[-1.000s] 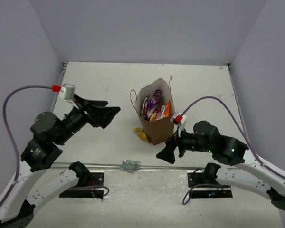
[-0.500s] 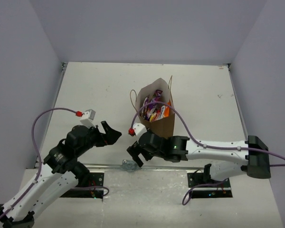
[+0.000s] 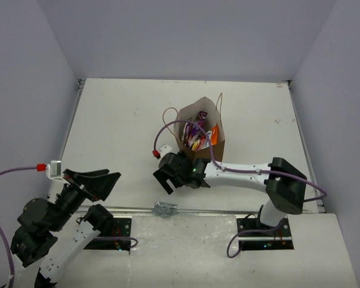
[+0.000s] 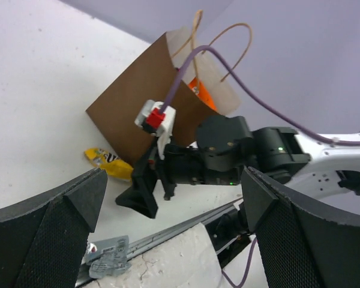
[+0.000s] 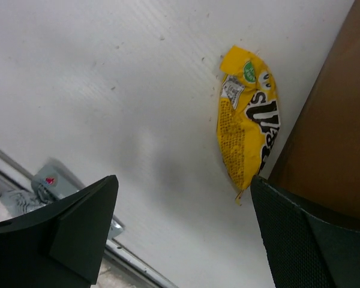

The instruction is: Place the snacks into the paper bag

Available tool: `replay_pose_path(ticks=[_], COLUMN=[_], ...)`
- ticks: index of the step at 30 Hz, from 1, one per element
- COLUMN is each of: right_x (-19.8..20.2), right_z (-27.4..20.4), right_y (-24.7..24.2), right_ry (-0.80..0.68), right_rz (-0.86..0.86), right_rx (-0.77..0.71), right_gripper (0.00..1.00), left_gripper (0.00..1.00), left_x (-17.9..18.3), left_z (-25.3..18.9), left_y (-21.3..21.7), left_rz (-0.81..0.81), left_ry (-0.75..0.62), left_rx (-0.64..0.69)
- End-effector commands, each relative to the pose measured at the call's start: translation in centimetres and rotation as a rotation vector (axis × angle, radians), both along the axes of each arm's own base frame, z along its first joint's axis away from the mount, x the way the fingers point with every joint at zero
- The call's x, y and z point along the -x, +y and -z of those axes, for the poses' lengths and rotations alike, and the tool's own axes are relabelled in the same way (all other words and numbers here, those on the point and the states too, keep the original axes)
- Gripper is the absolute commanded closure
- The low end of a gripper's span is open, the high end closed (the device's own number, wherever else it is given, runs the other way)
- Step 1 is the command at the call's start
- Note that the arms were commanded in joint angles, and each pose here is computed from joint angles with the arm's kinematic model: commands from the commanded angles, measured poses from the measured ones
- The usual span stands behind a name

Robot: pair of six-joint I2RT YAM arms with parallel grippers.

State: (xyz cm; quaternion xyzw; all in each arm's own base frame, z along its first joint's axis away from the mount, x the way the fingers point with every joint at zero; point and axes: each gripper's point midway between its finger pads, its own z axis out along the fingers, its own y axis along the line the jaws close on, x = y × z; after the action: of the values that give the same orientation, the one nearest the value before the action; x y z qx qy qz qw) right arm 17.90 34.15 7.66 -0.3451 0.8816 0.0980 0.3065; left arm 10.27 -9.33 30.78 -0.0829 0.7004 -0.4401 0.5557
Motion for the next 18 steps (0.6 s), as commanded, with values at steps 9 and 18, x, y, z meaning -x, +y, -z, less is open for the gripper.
replay_pose_path(ticks=[9, 18], right_x=[-4.4, -4.3], right_z=[2.9, 3.0], right_y=[-1.9, -4.1], right_ry=[-0.055, -0.067], right_rz=[0.126, 0.182], right_rx=[0.181, 0.234], right_gripper=[0.23, 0.95], left_gripper=[0.0, 0.0], left_x=[2.2, 2.4], left_z=[-3.4, -3.6], left_y=[1.5, 1.6], left_rz=[0.002, 0.005], left_ry=[-0.141, -0.149], left_rx=[0.03, 0.033])
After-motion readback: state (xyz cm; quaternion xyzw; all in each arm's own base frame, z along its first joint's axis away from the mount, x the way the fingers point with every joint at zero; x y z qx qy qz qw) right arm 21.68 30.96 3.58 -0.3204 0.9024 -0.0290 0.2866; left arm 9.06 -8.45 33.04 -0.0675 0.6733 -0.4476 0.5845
